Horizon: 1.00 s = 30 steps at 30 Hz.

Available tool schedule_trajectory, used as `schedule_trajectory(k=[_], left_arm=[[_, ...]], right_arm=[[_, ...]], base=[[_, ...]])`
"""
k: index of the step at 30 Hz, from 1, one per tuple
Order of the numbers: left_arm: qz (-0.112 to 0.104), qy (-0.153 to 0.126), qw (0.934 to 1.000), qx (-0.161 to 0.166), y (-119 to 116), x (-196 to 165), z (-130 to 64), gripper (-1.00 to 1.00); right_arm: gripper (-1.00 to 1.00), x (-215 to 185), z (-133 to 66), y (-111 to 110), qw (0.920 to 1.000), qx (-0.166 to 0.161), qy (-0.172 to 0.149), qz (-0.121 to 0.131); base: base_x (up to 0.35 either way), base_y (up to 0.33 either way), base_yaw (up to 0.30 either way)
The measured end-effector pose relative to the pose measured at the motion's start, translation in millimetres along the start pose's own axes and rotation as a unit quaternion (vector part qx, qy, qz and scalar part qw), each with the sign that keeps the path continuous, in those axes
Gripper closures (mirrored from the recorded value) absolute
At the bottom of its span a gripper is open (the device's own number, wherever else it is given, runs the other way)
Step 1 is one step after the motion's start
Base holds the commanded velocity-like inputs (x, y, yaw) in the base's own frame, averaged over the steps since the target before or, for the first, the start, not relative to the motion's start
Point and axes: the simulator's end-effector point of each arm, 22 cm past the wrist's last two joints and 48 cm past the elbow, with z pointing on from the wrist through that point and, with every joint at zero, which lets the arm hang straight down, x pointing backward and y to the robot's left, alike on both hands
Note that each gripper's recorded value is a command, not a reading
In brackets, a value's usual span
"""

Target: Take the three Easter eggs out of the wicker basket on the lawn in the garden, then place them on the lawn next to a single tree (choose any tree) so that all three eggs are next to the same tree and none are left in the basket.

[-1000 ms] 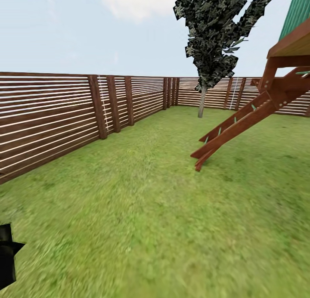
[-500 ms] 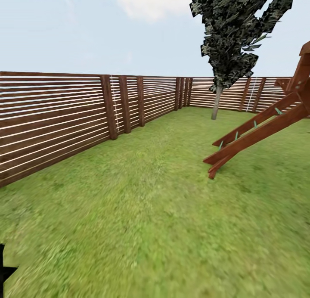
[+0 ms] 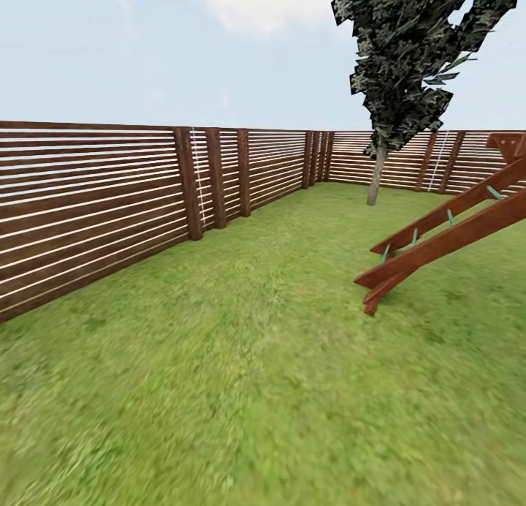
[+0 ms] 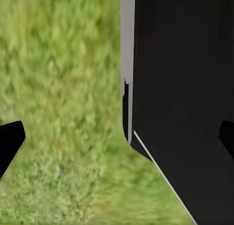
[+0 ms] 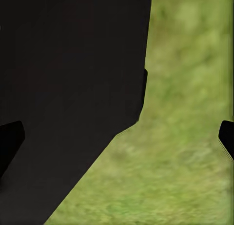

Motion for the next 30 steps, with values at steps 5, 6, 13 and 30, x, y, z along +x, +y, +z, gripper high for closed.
schedule_trajectory(k=[5, 6, 13, 30], left_arm=[[0.000, 0.000, 1.0000, 0.000, 0.0, 0.0, 0.0, -1.00], [0.000, 0.000, 1.0000, 0.000, 0.0, 0.1, 0.0, -1.00], [0.000, 0.000, 1.0000, 0.000, 0.0, 0.1, 0.0, -1.00], [0.000, 0.000, 1.0000, 0.000, 0.0, 0.0, 0.0, -1.00]], right_arm=[[-1.00, -0.4, 0.0, 1.4, 1.0000, -0.001, -0.001, 0.000], [-1.00, -0.6, 0.0, 1.7, 1.0000, -0.001, -0.001, 0.000], [-1.00, -0.3, 0.0, 0.0, 1.0000, 0.000, -0.001, 0.001], [-1.00, 0.0, 0.0, -0.2, 1.0000, 0.000, 0.000, 0.000]], base=[[0.334, 0.000, 0.128], [0.334, 0.000, 0.229], [0.334, 0.000, 0.219], [0.334, 0.000, 0.022]])
